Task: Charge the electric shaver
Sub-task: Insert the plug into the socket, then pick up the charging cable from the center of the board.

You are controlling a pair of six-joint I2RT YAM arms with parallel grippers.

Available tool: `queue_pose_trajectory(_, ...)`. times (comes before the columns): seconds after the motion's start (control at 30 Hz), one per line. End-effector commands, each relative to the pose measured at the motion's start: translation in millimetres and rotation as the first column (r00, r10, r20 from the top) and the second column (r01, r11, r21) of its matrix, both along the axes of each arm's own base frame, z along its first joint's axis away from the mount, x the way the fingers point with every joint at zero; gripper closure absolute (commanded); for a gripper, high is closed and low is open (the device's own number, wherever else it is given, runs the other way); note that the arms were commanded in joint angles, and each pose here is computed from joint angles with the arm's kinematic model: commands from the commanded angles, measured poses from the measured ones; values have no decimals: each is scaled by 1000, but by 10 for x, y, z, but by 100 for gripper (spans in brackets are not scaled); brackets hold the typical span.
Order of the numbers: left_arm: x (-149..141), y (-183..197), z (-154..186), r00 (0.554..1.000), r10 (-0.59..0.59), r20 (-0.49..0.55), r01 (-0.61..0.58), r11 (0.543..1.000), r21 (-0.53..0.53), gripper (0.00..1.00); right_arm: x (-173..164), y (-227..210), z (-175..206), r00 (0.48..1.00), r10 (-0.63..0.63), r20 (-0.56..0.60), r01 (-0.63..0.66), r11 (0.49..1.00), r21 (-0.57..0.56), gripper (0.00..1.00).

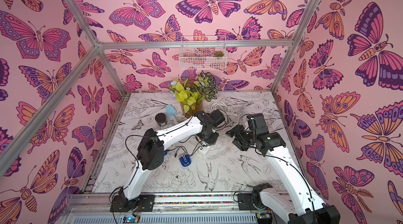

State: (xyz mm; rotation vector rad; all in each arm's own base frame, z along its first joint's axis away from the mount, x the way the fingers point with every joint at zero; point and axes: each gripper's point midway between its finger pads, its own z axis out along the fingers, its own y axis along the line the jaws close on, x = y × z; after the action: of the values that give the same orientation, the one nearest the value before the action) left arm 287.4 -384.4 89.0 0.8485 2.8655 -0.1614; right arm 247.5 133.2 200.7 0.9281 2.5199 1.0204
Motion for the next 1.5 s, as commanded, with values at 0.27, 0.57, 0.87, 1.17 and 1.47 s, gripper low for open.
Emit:
queue_pose_trajectory(0.27,-155,110,742,998,52,24,-49,995,-88,57,62,-42,39,1000,-14,13,14,1000,-19,38)
queue_pose_trajectory(0.57,-85,412,955,979,204,12,-201,972,-125,52,81,-55,55,1000,8,29,-7,999,-48,40)
queue_pose_trajectory(0.87,60,1285,889,794,581,-179,-607,741,-287,54,7,370,-14,950,304,70,-272,916,-294,50)
queue_pose_trajectory(1.17,23,1752,606,647,690,-324,-760,550,-347,57,16,1042,-477,843,537,-22,-473,721,-506,45)
queue_pose_trajectory(1.47,-25,1767,628,652,674,-347,-756,541,-368,58,150,1171,-769,858,513,-31,-420,664,-619,49)
